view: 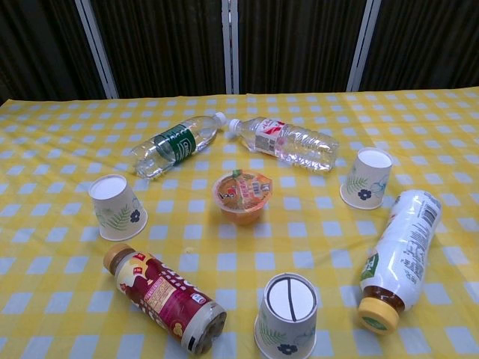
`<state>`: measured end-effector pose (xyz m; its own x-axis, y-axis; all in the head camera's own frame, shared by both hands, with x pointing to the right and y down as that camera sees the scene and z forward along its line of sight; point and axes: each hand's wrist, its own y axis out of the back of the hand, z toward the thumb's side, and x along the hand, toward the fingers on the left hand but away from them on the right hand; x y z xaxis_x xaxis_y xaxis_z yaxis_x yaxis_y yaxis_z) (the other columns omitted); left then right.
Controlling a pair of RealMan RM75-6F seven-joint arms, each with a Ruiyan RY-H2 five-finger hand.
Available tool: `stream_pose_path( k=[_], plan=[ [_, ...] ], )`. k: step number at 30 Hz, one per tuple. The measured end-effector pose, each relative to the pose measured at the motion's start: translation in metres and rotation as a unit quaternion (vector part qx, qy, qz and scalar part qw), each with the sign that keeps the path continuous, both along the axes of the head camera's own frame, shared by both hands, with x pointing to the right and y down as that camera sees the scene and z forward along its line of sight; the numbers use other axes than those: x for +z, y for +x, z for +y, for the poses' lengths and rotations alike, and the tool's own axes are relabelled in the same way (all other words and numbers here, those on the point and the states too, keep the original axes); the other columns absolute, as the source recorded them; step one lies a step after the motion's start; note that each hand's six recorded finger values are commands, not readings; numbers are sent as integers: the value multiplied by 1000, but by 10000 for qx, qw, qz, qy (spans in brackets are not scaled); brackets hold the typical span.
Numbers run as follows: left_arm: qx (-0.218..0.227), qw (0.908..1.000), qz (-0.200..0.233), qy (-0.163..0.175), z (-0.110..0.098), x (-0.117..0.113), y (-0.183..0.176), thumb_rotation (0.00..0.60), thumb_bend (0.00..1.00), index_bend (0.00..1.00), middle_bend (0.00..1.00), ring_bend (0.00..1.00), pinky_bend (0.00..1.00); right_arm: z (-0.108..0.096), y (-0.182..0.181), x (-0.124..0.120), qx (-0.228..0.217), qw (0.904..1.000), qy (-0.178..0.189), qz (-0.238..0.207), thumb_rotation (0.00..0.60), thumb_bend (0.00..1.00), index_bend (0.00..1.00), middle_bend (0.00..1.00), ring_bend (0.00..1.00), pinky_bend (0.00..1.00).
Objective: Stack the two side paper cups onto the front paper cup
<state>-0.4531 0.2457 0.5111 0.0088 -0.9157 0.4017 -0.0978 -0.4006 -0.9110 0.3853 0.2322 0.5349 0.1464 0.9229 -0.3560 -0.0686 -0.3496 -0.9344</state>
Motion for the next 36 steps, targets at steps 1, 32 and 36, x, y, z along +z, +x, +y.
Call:
stream_pose_path(
  k=[1,32,36],
  plan=[
    [3,10000,2,0,0,0,0,600,0,0,0,0,0,0,0,1,1,10000,-31,4,600,0,0,0,0,0],
    [-306,9981,-380,-375,-20,34,-11,600,0,0,0,0,0,-130,-91,78,-1068,9776,-1573,-907,600,111,47,124,0,195],
    [-314,9977,-401,-449,-22,40,-9,600,0,0,0,0,0,-157,-111,95,-1154,9727,-1774,-954,600,137,61,143,11,211]
  ],
)
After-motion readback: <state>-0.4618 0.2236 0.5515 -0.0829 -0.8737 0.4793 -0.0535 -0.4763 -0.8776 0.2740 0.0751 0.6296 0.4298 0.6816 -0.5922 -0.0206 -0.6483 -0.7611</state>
